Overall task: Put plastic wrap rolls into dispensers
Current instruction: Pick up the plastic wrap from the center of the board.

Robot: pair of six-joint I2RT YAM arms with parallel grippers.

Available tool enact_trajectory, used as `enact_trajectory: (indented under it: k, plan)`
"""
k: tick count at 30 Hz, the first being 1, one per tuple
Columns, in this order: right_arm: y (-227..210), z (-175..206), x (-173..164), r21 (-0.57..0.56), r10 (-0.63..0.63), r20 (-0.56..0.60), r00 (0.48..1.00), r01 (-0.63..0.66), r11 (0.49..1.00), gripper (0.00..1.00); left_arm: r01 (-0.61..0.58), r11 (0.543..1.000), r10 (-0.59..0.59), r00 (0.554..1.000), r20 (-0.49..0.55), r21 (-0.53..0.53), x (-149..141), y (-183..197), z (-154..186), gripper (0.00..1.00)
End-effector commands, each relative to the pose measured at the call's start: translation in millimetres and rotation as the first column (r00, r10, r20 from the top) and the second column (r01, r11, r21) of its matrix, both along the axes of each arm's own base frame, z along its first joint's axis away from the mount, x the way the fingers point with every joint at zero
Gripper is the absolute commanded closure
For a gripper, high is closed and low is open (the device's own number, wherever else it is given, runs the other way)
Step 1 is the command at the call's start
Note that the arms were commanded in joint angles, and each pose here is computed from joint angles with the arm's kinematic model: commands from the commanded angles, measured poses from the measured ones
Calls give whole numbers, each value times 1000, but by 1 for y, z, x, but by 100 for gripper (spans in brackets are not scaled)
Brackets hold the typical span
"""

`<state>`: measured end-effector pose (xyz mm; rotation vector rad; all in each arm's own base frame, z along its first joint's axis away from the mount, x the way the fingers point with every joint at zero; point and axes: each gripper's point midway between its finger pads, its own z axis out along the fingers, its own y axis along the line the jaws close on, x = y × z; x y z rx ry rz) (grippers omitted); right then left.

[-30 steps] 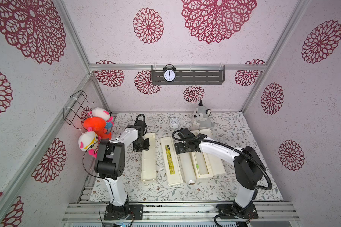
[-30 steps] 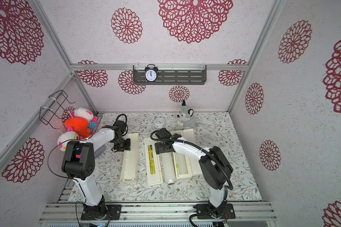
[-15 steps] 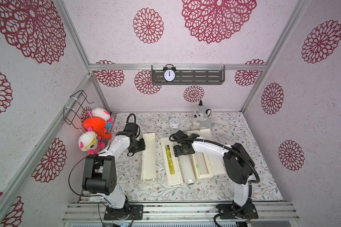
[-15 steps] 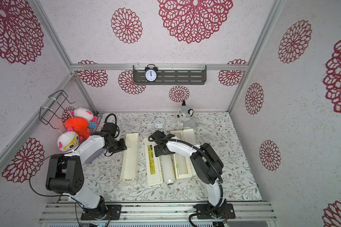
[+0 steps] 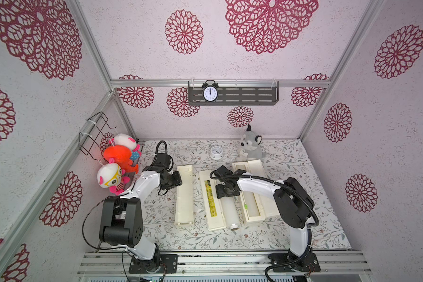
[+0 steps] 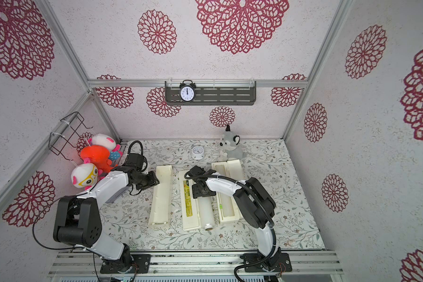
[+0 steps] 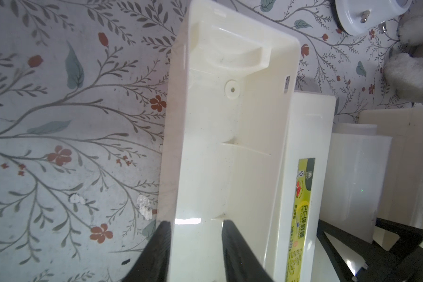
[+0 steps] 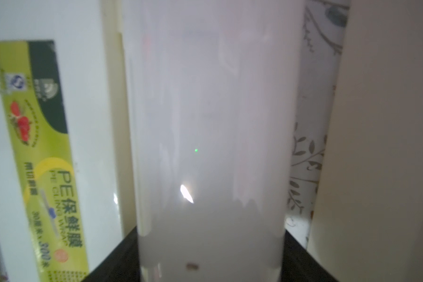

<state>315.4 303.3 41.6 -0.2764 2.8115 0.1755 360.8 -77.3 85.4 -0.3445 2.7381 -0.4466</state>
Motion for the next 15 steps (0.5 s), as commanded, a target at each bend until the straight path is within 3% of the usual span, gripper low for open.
enact_trajectory:
  k: [1, 8, 15]
  plan:
    - [-15, -19, -14, -50, -17, -62, 998, 14, 999, 30, -9, 1000, 10, 999, 35, -30, 5, -2, 7, 61]
    - [-19, 5, -2, -3, -52, 13, 999, 52, 999, 41, -4, 998, 6, 999, 43, -67, 7, -8, 9, 60]
    - [-17, 53, 11, 107, -71, 100, 992, 60, 992, 47, 8, 993, 0, 998, 69, -114, 11, -15, 20, 58]
